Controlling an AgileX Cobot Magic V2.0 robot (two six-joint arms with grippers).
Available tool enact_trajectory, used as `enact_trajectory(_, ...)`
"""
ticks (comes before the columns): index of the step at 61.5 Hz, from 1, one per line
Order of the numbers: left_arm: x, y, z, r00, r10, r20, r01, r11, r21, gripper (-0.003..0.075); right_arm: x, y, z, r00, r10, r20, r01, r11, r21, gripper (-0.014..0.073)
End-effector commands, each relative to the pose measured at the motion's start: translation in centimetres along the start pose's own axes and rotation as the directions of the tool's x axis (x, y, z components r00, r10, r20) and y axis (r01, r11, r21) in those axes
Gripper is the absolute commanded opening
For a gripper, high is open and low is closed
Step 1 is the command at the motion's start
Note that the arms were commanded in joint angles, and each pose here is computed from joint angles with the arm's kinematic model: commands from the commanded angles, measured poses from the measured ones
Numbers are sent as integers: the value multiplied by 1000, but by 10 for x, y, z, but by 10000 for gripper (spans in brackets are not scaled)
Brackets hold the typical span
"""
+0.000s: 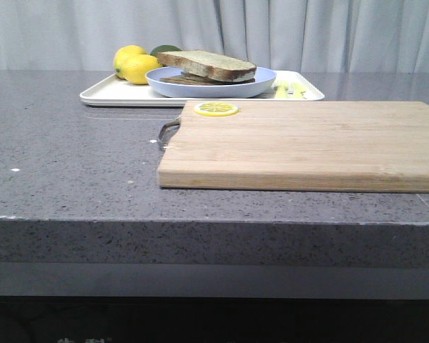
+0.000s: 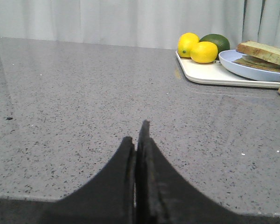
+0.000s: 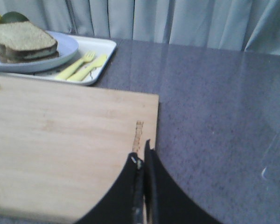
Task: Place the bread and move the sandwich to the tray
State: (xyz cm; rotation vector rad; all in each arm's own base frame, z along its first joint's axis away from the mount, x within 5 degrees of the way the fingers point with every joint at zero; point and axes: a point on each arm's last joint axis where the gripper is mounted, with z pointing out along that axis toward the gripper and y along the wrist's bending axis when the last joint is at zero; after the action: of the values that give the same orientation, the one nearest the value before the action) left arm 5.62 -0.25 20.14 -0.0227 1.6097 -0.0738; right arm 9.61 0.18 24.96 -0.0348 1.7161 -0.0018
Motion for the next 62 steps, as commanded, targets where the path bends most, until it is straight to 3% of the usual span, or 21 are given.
enact_trajectory(1, -8, 1, -2, 994, -17, 107, 17, 1000, -4, -17, 12, 0, -8, 996, -14, 85, 13, 1000, 9, -109)
enact_trajectory(16, -8, 1, -2, 994, -17, 107, 17, 1000, -4, -17, 54, 1, -22, 993, -14, 114, 13, 1000, 10, -109)
enact_trajectory(62, -8, 1, -2, 994, -17, 107, 17, 1000, -4, -17, 59, 1, -33, 993, -15, 118, 14, 1000, 4, -109)
